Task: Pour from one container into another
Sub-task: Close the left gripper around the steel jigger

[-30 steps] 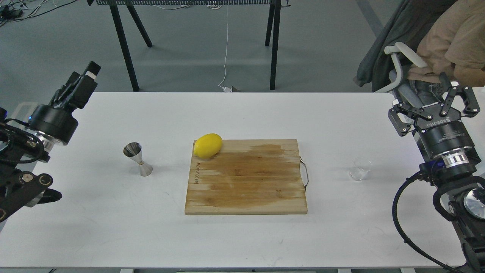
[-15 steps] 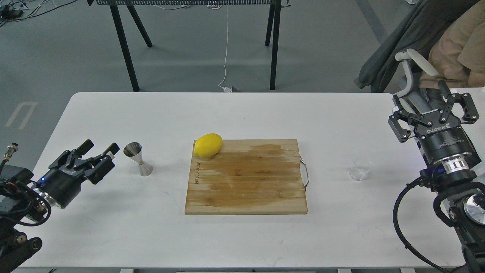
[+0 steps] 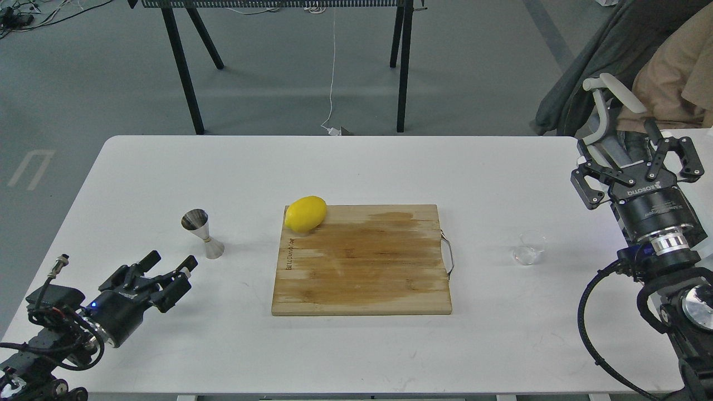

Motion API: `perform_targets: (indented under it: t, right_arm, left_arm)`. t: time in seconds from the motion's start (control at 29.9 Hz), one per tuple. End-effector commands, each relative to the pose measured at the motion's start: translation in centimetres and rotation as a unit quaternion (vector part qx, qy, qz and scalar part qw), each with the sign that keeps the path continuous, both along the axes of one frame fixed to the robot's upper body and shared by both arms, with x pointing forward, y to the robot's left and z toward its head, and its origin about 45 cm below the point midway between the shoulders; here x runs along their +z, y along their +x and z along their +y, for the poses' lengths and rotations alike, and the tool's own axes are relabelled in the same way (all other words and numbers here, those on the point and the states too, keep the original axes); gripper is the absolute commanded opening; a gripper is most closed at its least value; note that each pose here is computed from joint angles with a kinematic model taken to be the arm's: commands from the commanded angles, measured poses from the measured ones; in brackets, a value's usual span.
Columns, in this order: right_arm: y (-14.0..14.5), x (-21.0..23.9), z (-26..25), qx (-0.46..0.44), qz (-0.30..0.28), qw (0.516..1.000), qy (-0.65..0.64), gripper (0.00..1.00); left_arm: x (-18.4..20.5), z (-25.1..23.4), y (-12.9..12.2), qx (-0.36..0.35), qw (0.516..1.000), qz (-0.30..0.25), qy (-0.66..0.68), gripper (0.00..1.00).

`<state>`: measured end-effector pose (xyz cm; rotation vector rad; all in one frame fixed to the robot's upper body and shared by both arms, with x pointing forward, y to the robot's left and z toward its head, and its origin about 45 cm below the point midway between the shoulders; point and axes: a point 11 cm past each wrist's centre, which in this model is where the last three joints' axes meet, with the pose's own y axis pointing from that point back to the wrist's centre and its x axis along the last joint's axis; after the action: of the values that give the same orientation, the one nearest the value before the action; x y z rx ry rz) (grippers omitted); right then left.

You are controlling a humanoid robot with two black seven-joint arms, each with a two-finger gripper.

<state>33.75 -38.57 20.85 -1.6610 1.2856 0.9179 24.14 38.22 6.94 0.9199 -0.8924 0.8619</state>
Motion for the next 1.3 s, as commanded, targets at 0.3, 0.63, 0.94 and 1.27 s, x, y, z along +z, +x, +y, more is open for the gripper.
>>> perform_targets:
  t: [0.3, 0.63, 0.94, 1.27]
  right_arm:
    - [0.1, 0.1, -0.1, -0.001, -0.002, 1.0, 0.0, 0.99]
    - [0.1, 0.2, -0.1, -0.001, -0.002, 1.0, 0.0, 0.99]
    - [0.1, 0.2, -0.1, -0.001, -0.002, 1.0, 0.0, 0.99]
    - [0.2, 0.3, 0.0, 0.0, -0.005, 1.0, 0.0, 0.99]
  left_arm:
    - [-1.3, -0.5, 0.1, 0.013, 1.0, 0.008, -0.005, 0.98]
    - [-1.6, -1.6, 2.3, 0.018, 1.0, -0.003, -0.007, 0.98]
    - [-1.7, -1.7, 3.0, 0.02, 1.0, -0.006, -0.006, 0.98]
    - [-1.6, -2.2, 4.3, 0.02, 1.0, -0.013, -0.003, 0.98]
